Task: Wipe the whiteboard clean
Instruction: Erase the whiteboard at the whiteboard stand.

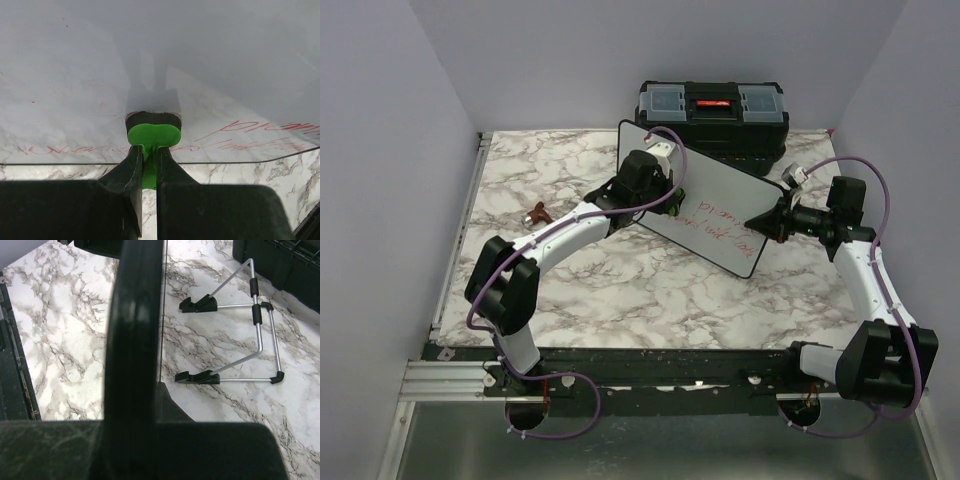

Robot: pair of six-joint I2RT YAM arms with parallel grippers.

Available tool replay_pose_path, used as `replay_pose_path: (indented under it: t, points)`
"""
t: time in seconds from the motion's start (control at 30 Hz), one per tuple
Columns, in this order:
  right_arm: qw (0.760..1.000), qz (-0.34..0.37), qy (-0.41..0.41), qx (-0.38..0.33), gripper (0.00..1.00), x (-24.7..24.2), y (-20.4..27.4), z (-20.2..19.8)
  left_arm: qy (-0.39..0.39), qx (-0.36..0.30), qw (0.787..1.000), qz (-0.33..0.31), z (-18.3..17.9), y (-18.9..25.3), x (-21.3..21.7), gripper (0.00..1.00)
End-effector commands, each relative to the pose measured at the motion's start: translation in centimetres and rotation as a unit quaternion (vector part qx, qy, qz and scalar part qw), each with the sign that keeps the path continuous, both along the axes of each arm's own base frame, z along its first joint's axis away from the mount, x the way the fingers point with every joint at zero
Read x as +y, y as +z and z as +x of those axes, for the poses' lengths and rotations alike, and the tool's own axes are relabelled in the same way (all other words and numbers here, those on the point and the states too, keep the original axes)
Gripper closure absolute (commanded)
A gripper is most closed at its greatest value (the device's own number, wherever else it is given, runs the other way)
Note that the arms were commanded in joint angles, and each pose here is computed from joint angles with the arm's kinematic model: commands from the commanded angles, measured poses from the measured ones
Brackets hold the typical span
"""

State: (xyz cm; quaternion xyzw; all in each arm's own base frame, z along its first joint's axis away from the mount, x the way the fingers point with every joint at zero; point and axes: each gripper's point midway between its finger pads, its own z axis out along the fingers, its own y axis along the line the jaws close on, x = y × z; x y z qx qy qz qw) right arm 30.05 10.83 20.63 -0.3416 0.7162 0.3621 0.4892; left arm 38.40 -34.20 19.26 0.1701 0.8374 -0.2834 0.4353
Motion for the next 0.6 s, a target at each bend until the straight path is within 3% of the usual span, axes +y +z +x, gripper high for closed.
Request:
replay_pose_path:
  t: [0.0, 0.27, 0.57]
  points:
    - [0.994, 0.059, 0.084, 0.032, 0.99, 2.8, 1.4, -3.8, 0.017, -0.039, 0.998, -0.034, 1.5, 0.4, -0.6, 1.00]
    - [0.994, 0.059, 0.084, 0.032, 0.99, 2.9, 1.4, -3.8, 0.019, 0.013, 1.000, -0.021, 0.0, -5.6, -0.1, 1.00]
    - [0.994, 0.059, 0.084, 0.032, 0.99, 2.9, 1.4, -3.8, 0.026, 0.009, 0.999, -0.026, 1.1, -4.6, 0.4, 1.00]
